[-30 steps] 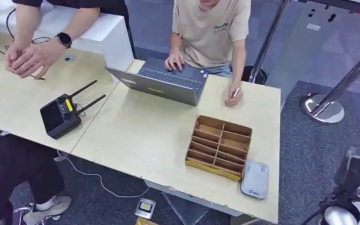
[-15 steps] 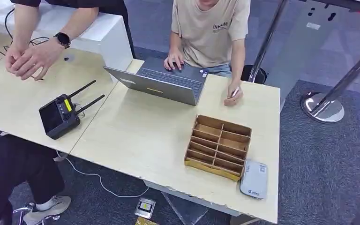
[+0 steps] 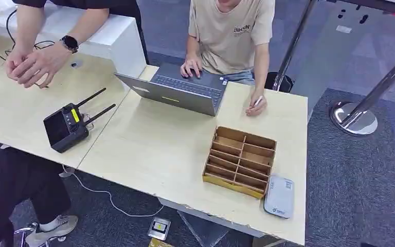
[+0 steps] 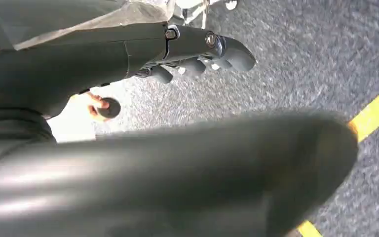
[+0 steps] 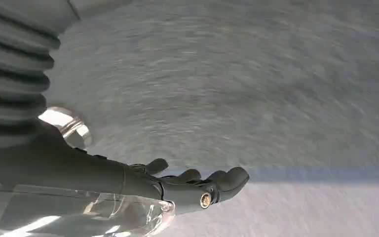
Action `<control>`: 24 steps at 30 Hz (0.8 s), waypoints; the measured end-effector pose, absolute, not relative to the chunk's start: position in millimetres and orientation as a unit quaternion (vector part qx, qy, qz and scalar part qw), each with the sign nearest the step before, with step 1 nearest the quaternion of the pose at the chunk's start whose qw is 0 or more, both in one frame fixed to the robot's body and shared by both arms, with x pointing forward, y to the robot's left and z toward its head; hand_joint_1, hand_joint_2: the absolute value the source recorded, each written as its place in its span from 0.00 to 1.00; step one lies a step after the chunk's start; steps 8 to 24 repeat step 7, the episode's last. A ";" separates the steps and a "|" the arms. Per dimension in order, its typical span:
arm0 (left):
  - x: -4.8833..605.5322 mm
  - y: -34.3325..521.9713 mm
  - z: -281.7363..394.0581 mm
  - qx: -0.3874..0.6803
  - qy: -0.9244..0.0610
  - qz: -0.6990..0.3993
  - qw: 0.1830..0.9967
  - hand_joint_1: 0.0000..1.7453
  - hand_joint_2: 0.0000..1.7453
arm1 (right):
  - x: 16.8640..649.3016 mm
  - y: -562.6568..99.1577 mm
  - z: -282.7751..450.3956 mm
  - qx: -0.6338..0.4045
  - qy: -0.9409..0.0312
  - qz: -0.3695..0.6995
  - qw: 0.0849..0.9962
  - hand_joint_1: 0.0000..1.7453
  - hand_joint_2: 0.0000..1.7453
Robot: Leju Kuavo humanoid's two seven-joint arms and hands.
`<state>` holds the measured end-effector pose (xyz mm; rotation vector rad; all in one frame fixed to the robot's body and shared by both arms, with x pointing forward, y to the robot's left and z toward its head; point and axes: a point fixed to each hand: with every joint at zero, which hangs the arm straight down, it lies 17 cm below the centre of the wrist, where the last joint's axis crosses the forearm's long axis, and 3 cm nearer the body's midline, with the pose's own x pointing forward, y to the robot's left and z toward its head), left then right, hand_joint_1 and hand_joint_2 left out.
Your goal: Pass the card to the sensor for recognition and then transmit it.
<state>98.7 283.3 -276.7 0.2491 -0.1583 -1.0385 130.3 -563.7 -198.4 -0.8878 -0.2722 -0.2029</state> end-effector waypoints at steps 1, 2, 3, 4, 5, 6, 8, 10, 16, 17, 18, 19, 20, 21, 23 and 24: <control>98.6 283.2 -276.8 0.118 -0.075 -0.492 0.859 0.00 1.00 | 125.4 -556.1 -204.4 -0.417 -0.112 -0.085 0.898 0.00 1.00; 98.7 283.1 -276.8 0.118 -0.076 -0.489 0.861 0.00 1.00 | 121.8 -547.2 -210.1 -0.407 -0.097 -0.071 0.905 0.00 1.00; 98.6 283.4 -276.8 0.118 -0.076 -0.486 0.863 0.00 1.00 | 120.0 -538.9 -214.9 -0.397 -0.089 -0.055 0.912 0.00 1.00; 99.0 283.8 -276.7 0.119 -0.076 -0.483 0.864 0.00 1.00 | 119.7 -530.0 -219.7 -0.385 -0.086 -0.040 0.918 0.00 1.00; 99.6 284.1 -276.6 0.119 -0.076 -0.483 0.864 0.00 1.00 | 120.3 -520.9 -224.0 -0.373 -0.085 -0.027 0.924 0.00 1.00; 100.4 284.5 -276.5 0.121 -0.077 -0.490 0.860 0.00 1.00 | 120.7 -513.8 -227.5 -0.362 -0.085 -0.019 0.928 0.00 1.00; 102.1 286.1 -276.2 0.128 -0.080 -0.495 0.856 0.00 1.00 | 121.2 -506.0 -230.9 -0.351 -0.086 -0.011 0.932 0.00 1.00; 102.1 286.1 -276.2 0.128 -0.080 -0.495 0.856 0.00 1.00 | 121.2 -506.0 -230.9 -0.351 -0.086 -0.011 0.932 0.00 1.00; 102.1 286.1 -276.2 0.128 -0.080 -0.495 0.856 0.00 1.00 | 121.2 -506.0 -230.9 -0.351 -0.086 -0.011 0.932 0.00 1.00; 102.1 286.1 -276.2 0.128 -0.080 -0.495 0.856 0.00 1.00 | 121.2 -506.0 -230.9 -0.351 -0.086 -0.011 0.932 0.00 1.00; 102.1 286.1 -276.2 0.128 -0.080 -0.495 0.856 0.00 1.00 | 121.2 -506.0 -230.9 -0.351 -0.086 -0.011 0.932 0.00 1.00; 102.1 286.1 -276.2 0.128 -0.080 -0.495 0.856 0.00 1.00 | 121.2 -506.0 -230.9 -0.351 -0.086 -0.011 0.932 0.00 1.00; 102.1 286.1 -276.2 0.128 -0.080 -0.495 0.856 0.00 1.00 | 121.2 -506.0 -230.9 -0.351 -0.086 -0.011 0.932 0.00 1.00; 102.1 286.1 -276.2 0.128 -0.080 -0.495 0.856 0.00 1.00 | 121.2 -506.0 -230.9 -0.351 -0.086 -0.011 0.932 0.00 1.00; 102.1 286.1 -276.2 0.128 -0.080 -0.495 0.856 0.00 1.00 | 121.2 -506.0 -230.9 -0.351 -0.086 -0.011 0.932 0.00 1.00; 102.1 286.1 -276.2 0.128 -0.080 -0.495 0.856 0.00 1.00 | 121.2 -506.0 -230.9 -0.351 -0.086 -0.011 0.932 0.00 1.00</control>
